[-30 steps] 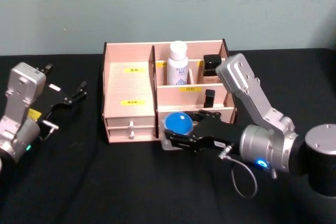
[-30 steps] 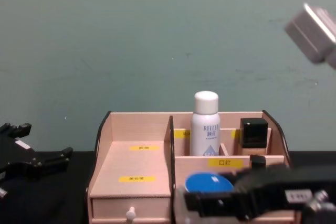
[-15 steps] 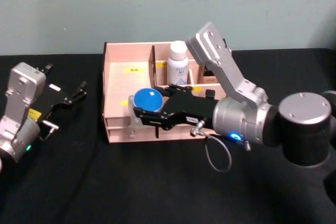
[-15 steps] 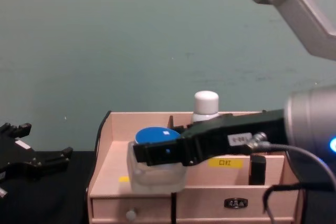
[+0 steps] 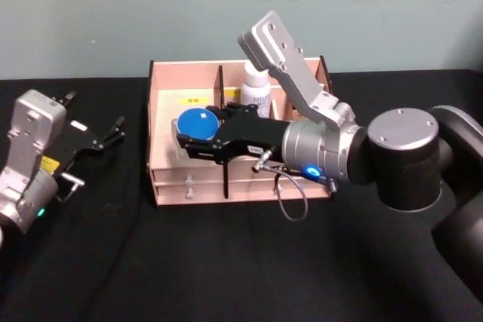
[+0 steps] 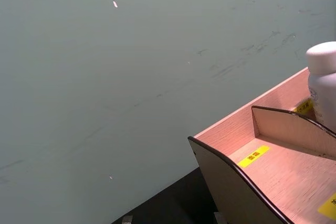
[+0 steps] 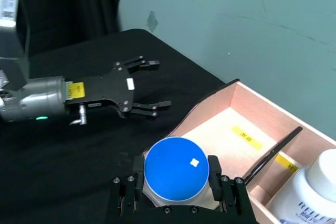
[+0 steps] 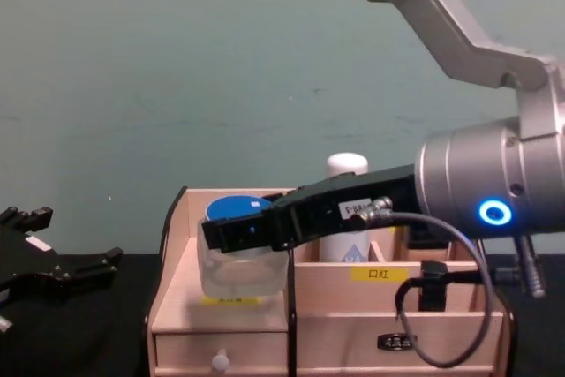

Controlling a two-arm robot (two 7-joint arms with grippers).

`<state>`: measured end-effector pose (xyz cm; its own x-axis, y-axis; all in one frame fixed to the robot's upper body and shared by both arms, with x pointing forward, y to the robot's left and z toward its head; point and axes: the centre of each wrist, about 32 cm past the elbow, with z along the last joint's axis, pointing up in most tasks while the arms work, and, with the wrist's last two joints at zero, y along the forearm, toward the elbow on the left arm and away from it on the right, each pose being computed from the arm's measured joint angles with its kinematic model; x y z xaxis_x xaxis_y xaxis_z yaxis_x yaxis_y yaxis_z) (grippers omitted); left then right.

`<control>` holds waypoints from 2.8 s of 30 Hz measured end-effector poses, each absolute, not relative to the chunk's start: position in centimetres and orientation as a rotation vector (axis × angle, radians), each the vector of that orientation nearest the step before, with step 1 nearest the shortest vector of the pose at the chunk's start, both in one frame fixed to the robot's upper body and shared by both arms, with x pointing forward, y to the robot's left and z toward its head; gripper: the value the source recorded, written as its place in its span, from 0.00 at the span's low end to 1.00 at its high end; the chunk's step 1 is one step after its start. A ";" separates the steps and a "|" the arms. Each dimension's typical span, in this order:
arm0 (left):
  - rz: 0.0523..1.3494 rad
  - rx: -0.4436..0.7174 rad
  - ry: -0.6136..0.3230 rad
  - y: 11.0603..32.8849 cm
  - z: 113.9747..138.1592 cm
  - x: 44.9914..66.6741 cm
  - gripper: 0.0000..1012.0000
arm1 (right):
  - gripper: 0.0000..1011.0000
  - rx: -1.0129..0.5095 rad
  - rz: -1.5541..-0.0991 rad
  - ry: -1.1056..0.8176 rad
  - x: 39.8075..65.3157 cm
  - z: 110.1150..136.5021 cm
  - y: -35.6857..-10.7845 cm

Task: Pick up the facial cleanser and watermelon frost from the table and place them into the tiered storage box.

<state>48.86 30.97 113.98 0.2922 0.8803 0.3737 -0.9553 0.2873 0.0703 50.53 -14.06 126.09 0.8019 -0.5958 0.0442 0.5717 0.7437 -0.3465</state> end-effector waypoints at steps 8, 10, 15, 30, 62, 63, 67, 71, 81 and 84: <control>1.248 0.305 -0.285 31.0 114.0 48.9 0.99 | 0.72 -0.366 -0.674 0.070 51.9 125.9 -13.4; 1.248 0.304 -0.285 31.0 114.0 48.9 0.99 | 0.72 -0.368 -0.680 0.072 52.2 125.8 -13.3; 1.248 0.304 -0.285 31.0 114.0 48.9 0.99 | 0.72 -0.372 -0.695 0.073 53.1 125.6 -12.9; 1.248 0.304 -0.285 31.0 114.0 48.9 0.99 | 0.72 -0.400 -0.701 0.069 54.7 125.3 -11.6; 1.248 0.304 -0.285 31.0 114.0 48.9 0.99 | 0.72 -0.428 -0.722 0.077 55.8 124.5 -11.2; 1.248 0.304 -0.285 31.0 114.0 48.9 0.99 | 0.74 -0.428 -0.722 0.077 55.8 124.5 -11.2; 1.248 0.304 -0.285 31.0 114.0 48.9 0.99 | 0.83 -0.428 -0.722 0.078 55.8 124.5 -11.2; 1.248 0.304 -0.285 31.0 114.0 48.9 0.99 | 0.94 -0.427 -0.722 0.078 55.8 124.5 -11.2; 1.248 0.305 -0.285 31.0 114.0 48.9 0.99 | 0.99 -0.415 -0.724 0.075 55.6 124.6 -11.4; 1.248 0.304 -0.285 31.0 114.0 48.9 0.99 | 0.99 -0.388 -0.726 0.060 55.4 124.9 -11.7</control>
